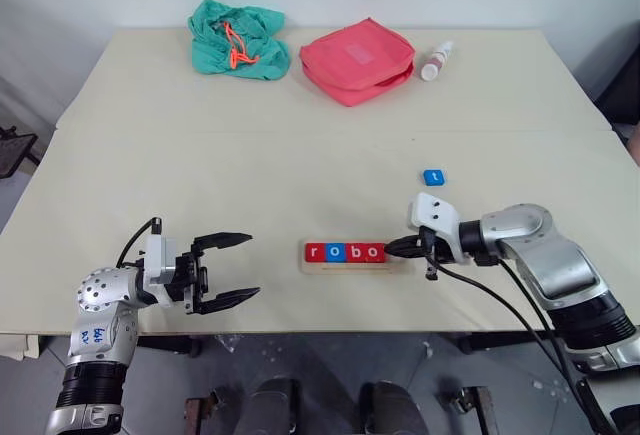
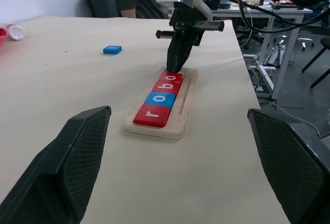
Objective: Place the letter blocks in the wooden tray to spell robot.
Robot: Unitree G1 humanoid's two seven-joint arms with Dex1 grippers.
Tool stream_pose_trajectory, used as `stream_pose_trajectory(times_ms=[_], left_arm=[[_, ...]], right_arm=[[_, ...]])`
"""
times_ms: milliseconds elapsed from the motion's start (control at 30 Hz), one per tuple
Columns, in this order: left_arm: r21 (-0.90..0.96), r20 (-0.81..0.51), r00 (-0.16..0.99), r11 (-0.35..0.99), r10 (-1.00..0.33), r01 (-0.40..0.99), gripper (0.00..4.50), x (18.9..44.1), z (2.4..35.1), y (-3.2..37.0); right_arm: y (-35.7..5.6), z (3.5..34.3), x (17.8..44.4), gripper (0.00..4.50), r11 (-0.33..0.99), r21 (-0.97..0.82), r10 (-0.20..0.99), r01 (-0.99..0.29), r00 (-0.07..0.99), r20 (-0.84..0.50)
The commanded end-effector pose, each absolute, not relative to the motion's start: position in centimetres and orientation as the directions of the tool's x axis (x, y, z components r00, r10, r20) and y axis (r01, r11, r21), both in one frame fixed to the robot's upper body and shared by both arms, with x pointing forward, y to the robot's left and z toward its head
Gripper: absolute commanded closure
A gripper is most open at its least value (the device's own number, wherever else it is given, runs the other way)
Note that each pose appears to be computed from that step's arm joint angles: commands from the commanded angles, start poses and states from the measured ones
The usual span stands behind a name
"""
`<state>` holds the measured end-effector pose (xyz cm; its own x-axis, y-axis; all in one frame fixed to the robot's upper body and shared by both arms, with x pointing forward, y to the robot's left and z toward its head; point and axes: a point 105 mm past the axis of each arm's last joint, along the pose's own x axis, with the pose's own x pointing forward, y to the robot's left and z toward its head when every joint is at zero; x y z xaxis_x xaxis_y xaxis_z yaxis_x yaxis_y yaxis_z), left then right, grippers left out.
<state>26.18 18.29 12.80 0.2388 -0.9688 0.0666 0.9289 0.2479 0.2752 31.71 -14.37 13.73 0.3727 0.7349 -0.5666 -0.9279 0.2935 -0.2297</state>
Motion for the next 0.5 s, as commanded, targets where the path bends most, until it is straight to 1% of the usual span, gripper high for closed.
stream_pose_trajectory(times_ms=[33, 133, 200, 233, 267, 367, 400, 433, 500], left_arm=[[0.294, 0.064, 0.23, 0.239, -0.971, 0.925, 0.0, 26.3, 13.0, 18.4], [0.292, 0.063, 0.225, 0.233, -0.972, 0.927, 0.0, 26.6, 13.0, 18.4], [0.291, 0.062, 0.218, 0.226, -0.974, 0.929, 0.0, 26.8, 13.1, 18.3], [0.29, 0.061, 0.215, 0.223, -0.975, 0.931, 0.0, 26.9, 13.1, 18.4], [0.29, 0.06, 0.213, 0.221, -0.975, 0.931, 0.0, 27.0, 13.1, 18.4], [0.29, 0.058, 0.203, 0.211, -0.978, 0.934, 0.0, 27.2, 13.1, 18.4], [0.289, 0.057, 0.199, 0.207, -0.978, 0.935, 0.0, 27.3, 13.1, 18.4], [0.289, 0.057, 0.194, 0.203, -0.979, 0.935, 0.0, 27.4, 13.1, 18.3], [0.29, 0.056, 0.186, 0.194, -0.981, 0.937, 0.0, 27.6, 13.2, 18.2]], right_arm=[[-15.4, 16.0, 31.3, 4.48, 0.344, -0.274, 0.745, -0.898, 0.438, -0.503], [-16.6, 16.4, 31.3, 4.48, 0.416, -0.279, 0.727, -0.866, 0.5, -0.47], [-18.0, 17.0, 31.9, 4.48, 0.527, -0.301, 0.689, -0.795, 0.607, -0.396], [-18.5, 17.4, 32.2, 4.12, 0.577, -0.306, 0.673, -0.757, 0.653, -0.348], [-19.0, 17.8, 32.6, 3.93, 0.628, -0.305, 0.649, -0.716, 0.698, -0.302], [-20.1, 17.7, 32.9, 2.96, 0.696, -0.306, 0.587, -0.65, 0.76, -0.28], [-20.5, 17.8, 33.1, 2.57, 0.723, -0.302, 0.563, -0.621, 0.784, -0.263], [-20.9, 18.0, 33.2, 2.29, 0.75, -0.296, 0.54, -0.591, 0.806, -0.242], [-21.6, 18.4, 33.7, 1.53, 0.798, -0.29, 0.489, -0.528, 0.849, -0.199]])
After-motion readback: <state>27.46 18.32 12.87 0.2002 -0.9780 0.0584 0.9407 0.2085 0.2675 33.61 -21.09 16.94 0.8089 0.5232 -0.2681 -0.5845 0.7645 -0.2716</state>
